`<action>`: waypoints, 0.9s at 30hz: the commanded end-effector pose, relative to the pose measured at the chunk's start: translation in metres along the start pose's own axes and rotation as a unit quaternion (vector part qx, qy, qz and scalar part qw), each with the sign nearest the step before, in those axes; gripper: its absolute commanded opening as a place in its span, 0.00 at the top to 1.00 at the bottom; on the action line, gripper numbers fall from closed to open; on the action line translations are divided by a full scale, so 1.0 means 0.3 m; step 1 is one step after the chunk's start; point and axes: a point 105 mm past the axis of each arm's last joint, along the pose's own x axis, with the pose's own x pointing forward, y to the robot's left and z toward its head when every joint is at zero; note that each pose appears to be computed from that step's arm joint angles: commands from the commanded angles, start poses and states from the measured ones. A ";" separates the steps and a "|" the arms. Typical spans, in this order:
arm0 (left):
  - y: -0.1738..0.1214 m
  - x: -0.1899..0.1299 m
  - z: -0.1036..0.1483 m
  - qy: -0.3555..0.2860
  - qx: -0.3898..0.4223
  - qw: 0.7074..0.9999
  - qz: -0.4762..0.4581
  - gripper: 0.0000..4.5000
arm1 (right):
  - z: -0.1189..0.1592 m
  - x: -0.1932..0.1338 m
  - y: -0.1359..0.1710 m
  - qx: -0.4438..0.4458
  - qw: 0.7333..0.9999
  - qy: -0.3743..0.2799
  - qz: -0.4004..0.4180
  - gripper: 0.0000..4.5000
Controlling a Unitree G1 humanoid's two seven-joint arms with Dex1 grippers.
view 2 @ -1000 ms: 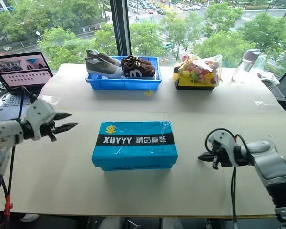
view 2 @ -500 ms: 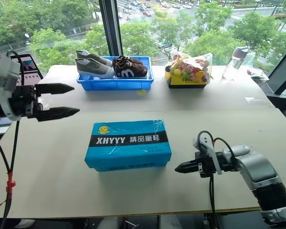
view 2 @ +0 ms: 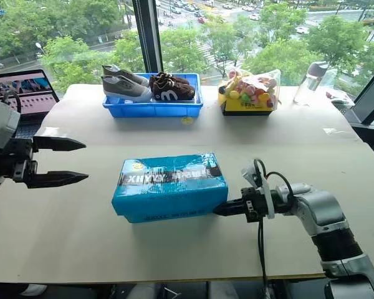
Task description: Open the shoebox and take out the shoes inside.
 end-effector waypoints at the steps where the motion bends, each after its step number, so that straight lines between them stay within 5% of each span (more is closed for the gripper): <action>1: -0.002 -0.037 0.024 -0.003 0.018 1.000 0.025 0.01 | 0.108 -0.031 0.069 -0.015 0.997 -0.053 0.045 1.00; 7: -0.030 -0.048 0.019 -0.019 0.006 1.000 0.025 0.01 | 0.244 -0.037 0.089 -0.063 0.990 -0.108 0.058 1.00; 13: -0.053 -0.068 0.084 -0.056 0.020 0.997 0.041 0.01 | 0.492 0.000 -0.105 -0.087 0.960 -0.253 -0.076 1.00; 17: -0.075 -0.060 0.085 -0.054 0.016 0.998 0.039 0.01 | 0.545 0.021 -0.195 -0.075 0.949 -0.270 -0.147 1.00; 19: -0.084 -0.054 0.076 -0.052 0.010 0.998 0.038 0.01 | 0.545 0.027 -0.225 -0.072 0.947 -0.258 -0.175 1.00; 23: -0.091 -0.038 0.056 -0.048 0.000 0.998 0.033 0.01 | 0.499 0.055 -0.110 -0.167 0.968 -0.149 -0.114 1.00; 27: -0.078 -0.024 0.038 -0.041 -0.004 0.999 0.031 0.00 | 0.339 0.096 -0.011 -0.268 0.961 0.036 -0.061 0.74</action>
